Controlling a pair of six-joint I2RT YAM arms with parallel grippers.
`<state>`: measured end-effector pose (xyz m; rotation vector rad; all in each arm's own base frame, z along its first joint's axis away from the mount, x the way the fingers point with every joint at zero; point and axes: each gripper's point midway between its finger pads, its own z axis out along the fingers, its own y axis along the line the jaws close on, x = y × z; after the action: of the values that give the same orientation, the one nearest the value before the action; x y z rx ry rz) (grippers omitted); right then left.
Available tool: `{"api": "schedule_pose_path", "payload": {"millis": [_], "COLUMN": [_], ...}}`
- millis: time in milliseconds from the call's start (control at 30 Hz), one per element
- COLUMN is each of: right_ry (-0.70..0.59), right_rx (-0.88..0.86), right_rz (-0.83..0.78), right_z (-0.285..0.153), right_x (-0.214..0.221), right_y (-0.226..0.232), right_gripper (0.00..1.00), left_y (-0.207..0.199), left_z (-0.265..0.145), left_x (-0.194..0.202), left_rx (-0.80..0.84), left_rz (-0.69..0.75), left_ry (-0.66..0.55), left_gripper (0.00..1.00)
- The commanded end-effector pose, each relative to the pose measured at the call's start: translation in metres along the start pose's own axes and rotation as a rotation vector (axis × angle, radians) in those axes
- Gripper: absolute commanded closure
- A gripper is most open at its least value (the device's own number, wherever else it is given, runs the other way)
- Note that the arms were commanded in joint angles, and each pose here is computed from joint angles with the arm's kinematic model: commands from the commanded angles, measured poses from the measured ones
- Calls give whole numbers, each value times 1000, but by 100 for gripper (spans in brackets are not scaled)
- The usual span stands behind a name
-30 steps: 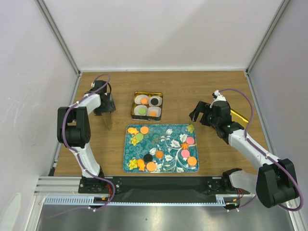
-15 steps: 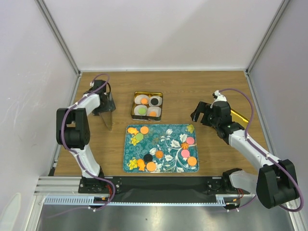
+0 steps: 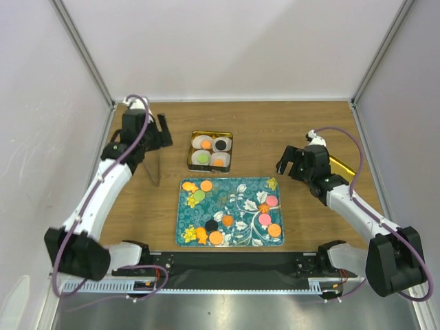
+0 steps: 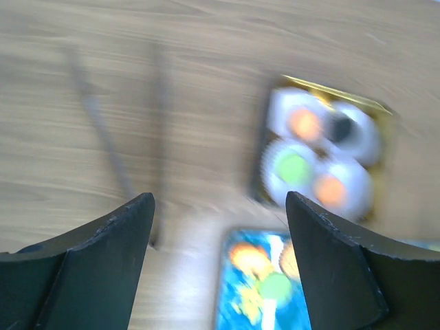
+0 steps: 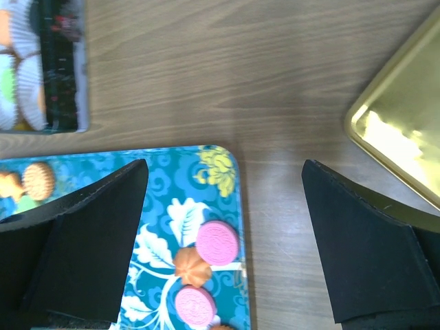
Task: Pack the cookies
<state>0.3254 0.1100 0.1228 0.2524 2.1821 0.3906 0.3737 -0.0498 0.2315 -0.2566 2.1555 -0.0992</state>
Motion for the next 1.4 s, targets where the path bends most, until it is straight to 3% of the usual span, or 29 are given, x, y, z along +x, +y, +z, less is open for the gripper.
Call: {"api": "schedule_pose_path", "payload": {"millis": [0, 267, 467, 700, 967, 1367], "right_ry": [-43, 3, 23, 40, 145, 246], "right_rx": [87, 361, 494, 618, 703, 716], "right_rz": [-4, 122, 255, 405, 502, 544], "right_z": [-2, -21, -48, -54, -28, 12], "right_x": [-19, -26, -24, -20, 9, 36], "right_y": [-12, -75, -120, -175, -220, -244], "right_gripper": [0, 3, 5, 15, 24, 41], "left_y": [-40, -117, -129, -122, -115, -113], "left_z": [-36, -115, -143, -150, -144, -143], "left_x": [28, 100, 128, 136, 148, 148], "left_rx": [192, 612, 755, 790, 771, 760], "left_rz": [73, 155, 195, 247, 259, 260], "left_ry": [16, 66, 107, 92, 106, 100], "left_gripper": [17, 18, 18, 18, 17, 17]}}
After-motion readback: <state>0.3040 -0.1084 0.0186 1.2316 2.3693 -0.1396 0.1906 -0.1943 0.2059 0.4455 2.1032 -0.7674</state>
